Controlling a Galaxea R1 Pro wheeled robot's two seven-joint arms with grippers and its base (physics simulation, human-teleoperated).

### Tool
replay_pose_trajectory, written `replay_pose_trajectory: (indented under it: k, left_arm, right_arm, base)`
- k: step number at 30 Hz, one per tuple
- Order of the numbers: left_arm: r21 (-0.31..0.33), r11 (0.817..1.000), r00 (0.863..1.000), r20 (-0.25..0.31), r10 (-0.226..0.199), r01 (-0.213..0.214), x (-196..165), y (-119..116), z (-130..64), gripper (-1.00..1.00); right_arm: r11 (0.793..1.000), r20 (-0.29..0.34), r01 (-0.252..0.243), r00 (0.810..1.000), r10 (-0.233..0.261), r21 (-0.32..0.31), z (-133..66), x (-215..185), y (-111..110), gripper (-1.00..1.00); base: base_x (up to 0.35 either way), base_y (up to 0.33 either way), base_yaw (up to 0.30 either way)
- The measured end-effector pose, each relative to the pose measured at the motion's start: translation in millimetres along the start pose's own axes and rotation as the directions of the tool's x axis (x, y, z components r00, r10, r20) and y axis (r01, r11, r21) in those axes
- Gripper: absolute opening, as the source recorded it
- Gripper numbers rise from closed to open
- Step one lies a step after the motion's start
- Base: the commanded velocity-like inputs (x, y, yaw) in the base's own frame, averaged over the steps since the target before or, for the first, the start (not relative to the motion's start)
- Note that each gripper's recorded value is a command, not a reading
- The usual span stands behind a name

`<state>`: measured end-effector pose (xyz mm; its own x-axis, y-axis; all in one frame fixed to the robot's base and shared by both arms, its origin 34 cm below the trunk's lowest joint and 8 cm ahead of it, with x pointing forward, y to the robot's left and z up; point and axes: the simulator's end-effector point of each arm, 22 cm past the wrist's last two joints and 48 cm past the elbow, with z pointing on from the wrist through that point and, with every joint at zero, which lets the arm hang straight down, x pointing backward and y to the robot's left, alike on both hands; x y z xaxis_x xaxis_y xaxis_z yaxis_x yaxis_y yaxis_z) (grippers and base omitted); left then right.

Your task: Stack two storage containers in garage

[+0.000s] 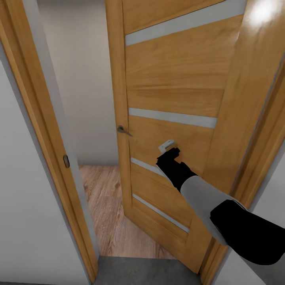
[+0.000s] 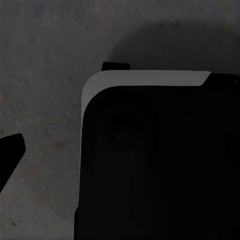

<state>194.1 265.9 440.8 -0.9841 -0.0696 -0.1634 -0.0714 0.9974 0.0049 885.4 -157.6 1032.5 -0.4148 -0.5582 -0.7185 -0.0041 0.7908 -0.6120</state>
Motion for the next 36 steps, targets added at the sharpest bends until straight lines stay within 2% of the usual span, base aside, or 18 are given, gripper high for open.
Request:
replay_pose_trajectory:
  k: [3,4,5,6,8,11,14,27,36]
  left_arm:
    - [0.000,1.000,1.000,0.000,0.000,0.000,0,0,0.0,1.00]
    - [0.000,1.000,1.000,0.000,0.001,-0.001,0,0,0.0,1.00]
    - [0.000,1.000,1.000,0.000,0.001,-0.001,0,0,0.0,1.00]
    - [0.000,1.000,1.000,0.000,0.001,-0.001,0,0,0.0,1.00]
    - [0.000,1.000,1.000,0.000,0.002,-0.002,0,0,0.0,1.00]
    - [0.001,1.000,1.000,0.000,0.002,-0.002,0,-1,0.0,1.00]
    - [0.001,1.000,1.000,0.000,0.003,-0.003,0,-1,0.0,1.00]
    - [0.001,1.000,1.000,0.001,0.000,0.000,-1,0,0.0,1.00]
    - [0.000,1.000,1.000,0.001,-0.003,0.003,-1,0,0.0,1.00]
  right_arm:
    - [0.999,0.001,-0.002,1.000,0.002,-0.042,-0.4,-1,9,1.00]
    - [0.993,0.001,-0.004,1.000,0.004,-0.116,-1.8,-1,25,1.00]
    - [0.986,0.002,-0.006,1.000,0.006,-0.165,-3.3,-1,36,1.00]
    - [0.982,0.002,-0.010,1.000,0.010,-0.191,-4.3,-1,42,1.00]
    - [0.959,0.004,-0.039,0.999,0.042,-0.281,-9.0,-4,61,1.00]
    - [0.933,-0.001,-0.083,0.996,0.088,-0.349,-13.9,-7,76,1.00]
    - [0.918,-0.010,-0.112,0.993,0.116,-0.381,-16.0,-7,84,1.00]
    - [0.911,-0.008,-0.118,0.992,0.125,-0.394,-15.8,-6,87,1.00]
    - [0.918,0.018,-0.116,0.991,0.132,-0.379,-14.2,-11,83,1.00]
  base:
    - [0.000,0.000,0.000]
    - [0.000,0.000,0.000]
    - [0.000,0.000,0.000]
    - [0.000,0.000,0.000]
    - [0.000,0.000,0.000]
    - [0.000,0.000,0.000]
    - [0.000,0.000,0.000]
    - [0.000,0.000,0.000]
    - [0.000,0.000,0.000]
